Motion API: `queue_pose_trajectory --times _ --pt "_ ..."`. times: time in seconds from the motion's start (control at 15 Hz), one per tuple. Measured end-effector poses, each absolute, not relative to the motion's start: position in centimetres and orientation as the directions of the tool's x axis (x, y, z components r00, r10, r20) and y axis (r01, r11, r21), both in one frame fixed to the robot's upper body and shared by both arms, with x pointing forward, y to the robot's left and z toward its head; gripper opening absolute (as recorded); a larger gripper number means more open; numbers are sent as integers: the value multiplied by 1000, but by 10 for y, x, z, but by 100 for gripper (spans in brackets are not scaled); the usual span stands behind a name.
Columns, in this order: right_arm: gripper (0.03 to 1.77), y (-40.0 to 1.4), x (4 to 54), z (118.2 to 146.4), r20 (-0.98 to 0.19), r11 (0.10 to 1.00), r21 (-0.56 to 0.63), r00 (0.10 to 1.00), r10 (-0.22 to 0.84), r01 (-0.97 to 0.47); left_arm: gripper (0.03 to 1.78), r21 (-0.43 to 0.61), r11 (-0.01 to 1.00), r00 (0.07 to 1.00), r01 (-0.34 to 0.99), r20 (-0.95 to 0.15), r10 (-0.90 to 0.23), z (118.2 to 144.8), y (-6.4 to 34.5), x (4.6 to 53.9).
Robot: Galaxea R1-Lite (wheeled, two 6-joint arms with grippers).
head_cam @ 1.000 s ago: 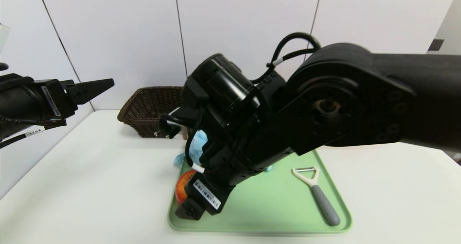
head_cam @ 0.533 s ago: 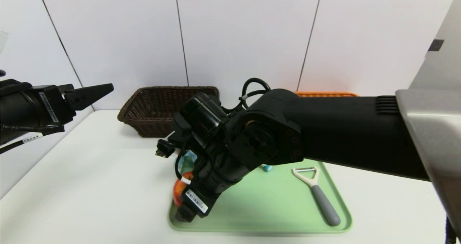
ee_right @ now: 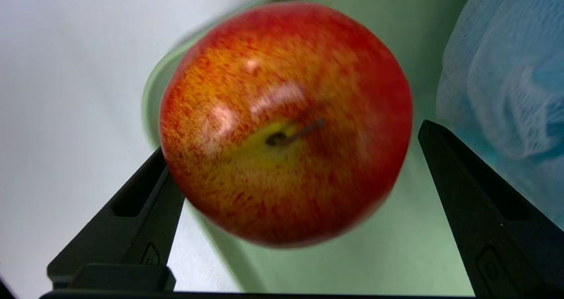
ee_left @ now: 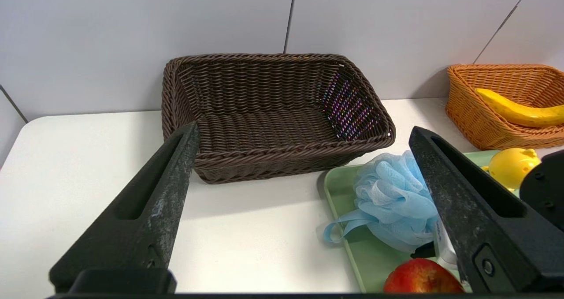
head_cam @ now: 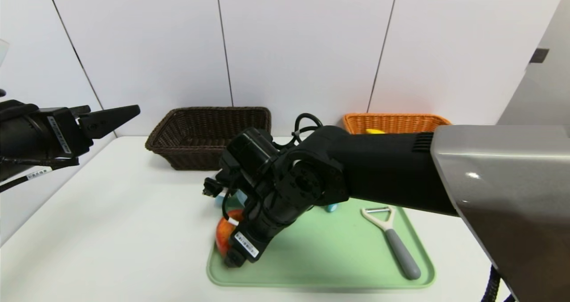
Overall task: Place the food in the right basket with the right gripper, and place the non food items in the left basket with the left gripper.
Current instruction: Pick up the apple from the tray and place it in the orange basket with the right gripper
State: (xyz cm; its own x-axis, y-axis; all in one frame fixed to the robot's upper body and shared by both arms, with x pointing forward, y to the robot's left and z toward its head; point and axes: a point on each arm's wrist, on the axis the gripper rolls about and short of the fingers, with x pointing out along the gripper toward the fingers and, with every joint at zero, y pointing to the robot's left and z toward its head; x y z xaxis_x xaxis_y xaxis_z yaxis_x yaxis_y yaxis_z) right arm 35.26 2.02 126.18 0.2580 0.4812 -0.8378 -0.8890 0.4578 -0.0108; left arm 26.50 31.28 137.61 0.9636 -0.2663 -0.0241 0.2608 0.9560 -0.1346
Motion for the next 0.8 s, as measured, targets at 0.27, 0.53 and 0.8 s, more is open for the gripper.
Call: queue_pose_trajectory --times 0.27,0.53,0.8 --pt "170 25 357 1256 -824 459 -16 272 498 -888 169 -134 955 963 263 -23 -268 1376 313 264" --pt "170 27 358 1255 -817 459 -17 277 506 -888 169 -134 955 963 263 -24 -268 1375 313 263" --pt "134 28 359 1255 -811 460 -16 281 513 -888 169 -135 955 962 266 -24 -271 1375 312 262"
